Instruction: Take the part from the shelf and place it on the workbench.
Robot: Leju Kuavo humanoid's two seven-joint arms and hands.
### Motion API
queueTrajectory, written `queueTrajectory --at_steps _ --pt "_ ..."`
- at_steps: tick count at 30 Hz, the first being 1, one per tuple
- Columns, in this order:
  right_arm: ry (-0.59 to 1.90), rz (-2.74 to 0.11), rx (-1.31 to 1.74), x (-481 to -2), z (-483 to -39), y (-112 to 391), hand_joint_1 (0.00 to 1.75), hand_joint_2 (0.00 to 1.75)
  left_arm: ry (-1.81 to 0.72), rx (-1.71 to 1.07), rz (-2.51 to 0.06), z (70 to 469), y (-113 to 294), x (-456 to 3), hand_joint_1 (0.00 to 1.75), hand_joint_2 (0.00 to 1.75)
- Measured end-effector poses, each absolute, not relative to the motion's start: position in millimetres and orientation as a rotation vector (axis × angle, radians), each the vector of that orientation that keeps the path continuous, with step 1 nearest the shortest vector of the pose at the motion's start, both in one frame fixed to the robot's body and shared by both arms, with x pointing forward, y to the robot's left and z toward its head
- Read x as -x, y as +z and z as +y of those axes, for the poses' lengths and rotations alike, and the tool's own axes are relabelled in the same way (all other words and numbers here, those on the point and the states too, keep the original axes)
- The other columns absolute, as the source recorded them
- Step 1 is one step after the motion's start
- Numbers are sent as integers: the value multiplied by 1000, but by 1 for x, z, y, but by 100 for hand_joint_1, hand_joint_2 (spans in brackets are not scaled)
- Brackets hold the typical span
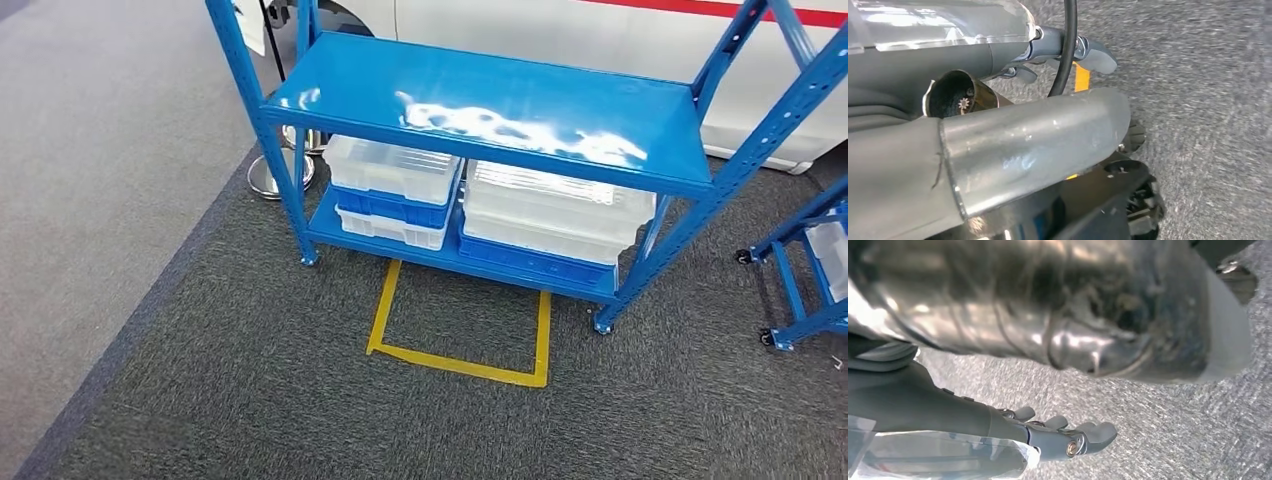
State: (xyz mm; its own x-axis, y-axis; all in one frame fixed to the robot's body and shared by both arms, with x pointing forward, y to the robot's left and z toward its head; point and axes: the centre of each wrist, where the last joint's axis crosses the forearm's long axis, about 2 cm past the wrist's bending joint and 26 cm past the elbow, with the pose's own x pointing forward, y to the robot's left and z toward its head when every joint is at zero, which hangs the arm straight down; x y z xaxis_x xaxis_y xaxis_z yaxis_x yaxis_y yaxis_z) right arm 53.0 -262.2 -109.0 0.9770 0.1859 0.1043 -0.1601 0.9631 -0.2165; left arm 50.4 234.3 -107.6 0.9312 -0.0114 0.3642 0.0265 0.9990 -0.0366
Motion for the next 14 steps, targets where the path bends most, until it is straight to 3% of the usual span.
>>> queueTrajectory --at_steps 14 --pt "195 -138 206 -53 -263 -109 0 0 -18 39 -371 234 -108 -49 0 0"
